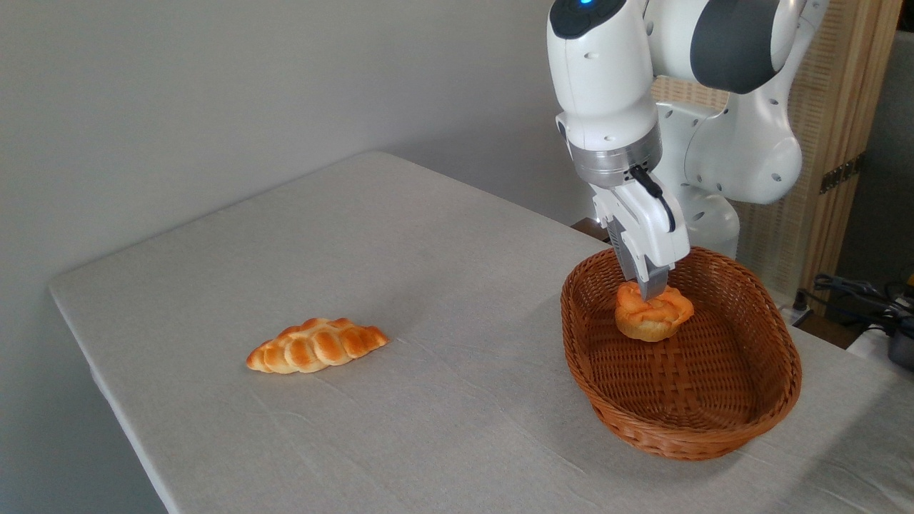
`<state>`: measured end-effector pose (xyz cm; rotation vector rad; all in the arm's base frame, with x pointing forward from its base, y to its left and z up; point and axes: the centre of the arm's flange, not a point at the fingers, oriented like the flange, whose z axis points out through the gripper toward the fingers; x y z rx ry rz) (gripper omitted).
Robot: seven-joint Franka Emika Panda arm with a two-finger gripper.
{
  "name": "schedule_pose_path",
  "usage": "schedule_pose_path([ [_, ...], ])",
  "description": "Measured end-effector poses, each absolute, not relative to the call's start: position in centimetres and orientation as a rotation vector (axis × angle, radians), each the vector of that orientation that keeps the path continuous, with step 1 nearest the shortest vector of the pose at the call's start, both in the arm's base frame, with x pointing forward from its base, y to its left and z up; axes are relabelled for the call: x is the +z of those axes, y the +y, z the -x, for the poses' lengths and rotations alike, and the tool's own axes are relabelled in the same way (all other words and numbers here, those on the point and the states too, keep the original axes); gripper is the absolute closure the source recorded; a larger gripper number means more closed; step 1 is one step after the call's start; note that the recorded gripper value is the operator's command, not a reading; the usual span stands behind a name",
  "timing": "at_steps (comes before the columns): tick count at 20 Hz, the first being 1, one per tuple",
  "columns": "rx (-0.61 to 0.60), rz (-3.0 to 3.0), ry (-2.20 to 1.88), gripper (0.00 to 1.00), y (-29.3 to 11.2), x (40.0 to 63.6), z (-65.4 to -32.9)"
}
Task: Put bread into the basket
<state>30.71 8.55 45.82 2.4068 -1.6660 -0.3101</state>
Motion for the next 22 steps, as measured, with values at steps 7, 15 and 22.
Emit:
schedule_pose_path([
  [7, 0.071, -2.484, -1.609, 0.00, 7.8, 56.2, -35.1],
  [15, 0.112, -2.646, -1.487, 0.00, 0.4, 63.2, -49.9],
  [22, 0.092, -2.728, -1.326, 0.00, -2.0, 63.3, -53.5],
])
